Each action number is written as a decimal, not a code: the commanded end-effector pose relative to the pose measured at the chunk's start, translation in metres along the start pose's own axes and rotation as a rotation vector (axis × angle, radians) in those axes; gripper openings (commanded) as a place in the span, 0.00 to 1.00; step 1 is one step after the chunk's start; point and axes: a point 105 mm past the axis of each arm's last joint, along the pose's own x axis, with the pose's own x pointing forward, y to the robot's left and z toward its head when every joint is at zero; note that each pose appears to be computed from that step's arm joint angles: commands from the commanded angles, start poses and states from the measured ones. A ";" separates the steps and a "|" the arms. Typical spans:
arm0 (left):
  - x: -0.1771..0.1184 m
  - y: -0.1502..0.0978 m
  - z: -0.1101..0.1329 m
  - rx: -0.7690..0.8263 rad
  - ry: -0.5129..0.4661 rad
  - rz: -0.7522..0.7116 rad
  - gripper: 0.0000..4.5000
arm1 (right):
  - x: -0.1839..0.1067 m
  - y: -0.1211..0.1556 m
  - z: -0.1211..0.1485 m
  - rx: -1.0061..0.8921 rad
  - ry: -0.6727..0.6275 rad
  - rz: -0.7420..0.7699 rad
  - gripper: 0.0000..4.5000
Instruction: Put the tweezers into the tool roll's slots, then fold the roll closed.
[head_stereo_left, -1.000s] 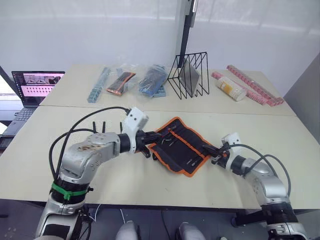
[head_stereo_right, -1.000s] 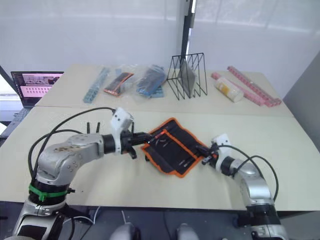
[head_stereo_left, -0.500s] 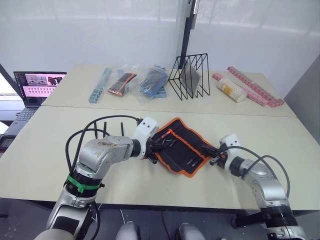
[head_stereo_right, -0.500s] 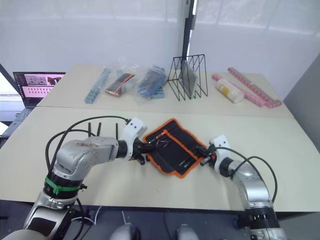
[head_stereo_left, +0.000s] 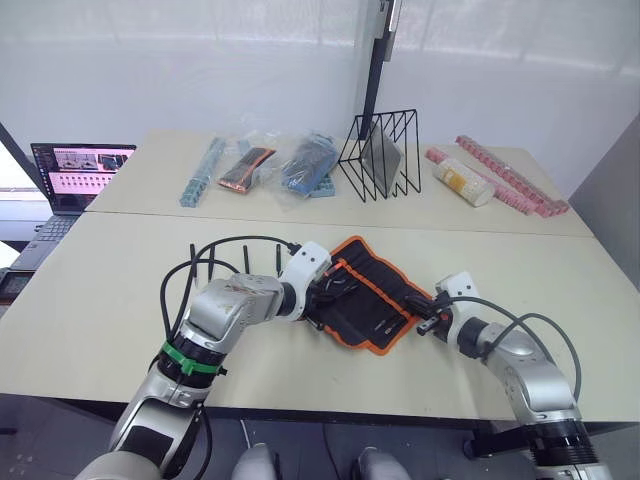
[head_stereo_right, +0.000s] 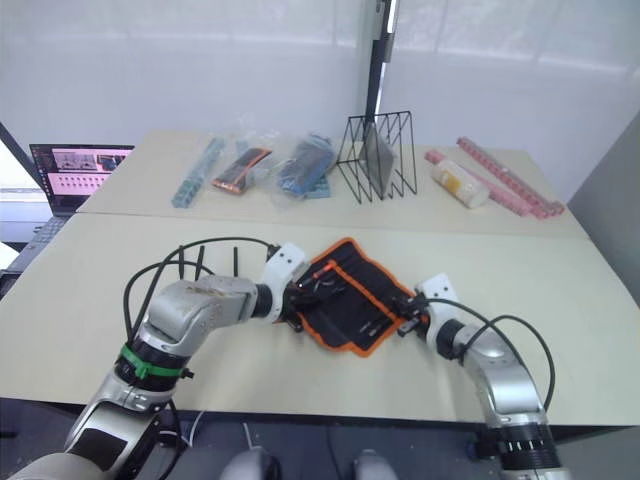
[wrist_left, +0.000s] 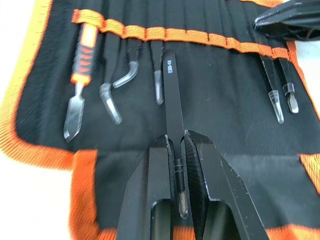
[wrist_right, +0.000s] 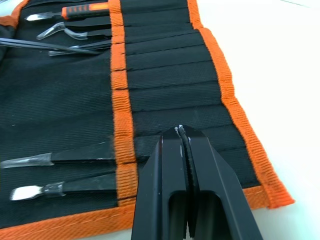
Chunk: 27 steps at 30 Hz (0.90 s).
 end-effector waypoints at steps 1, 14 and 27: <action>0.001 -0.002 0.017 0.055 -0.043 -0.010 0.00 | 0.002 0.021 -0.036 0.058 0.133 0.054 0.02; 0.018 -0.001 0.020 0.090 -0.021 -0.036 0.00 | 0.001 0.031 -0.035 0.066 0.127 0.046 0.02; 0.042 0.008 0.029 0.132 -0.028 -0.015 0.00 | 0.002 0.035 -0.040 0.053 0.160 0.024 0.02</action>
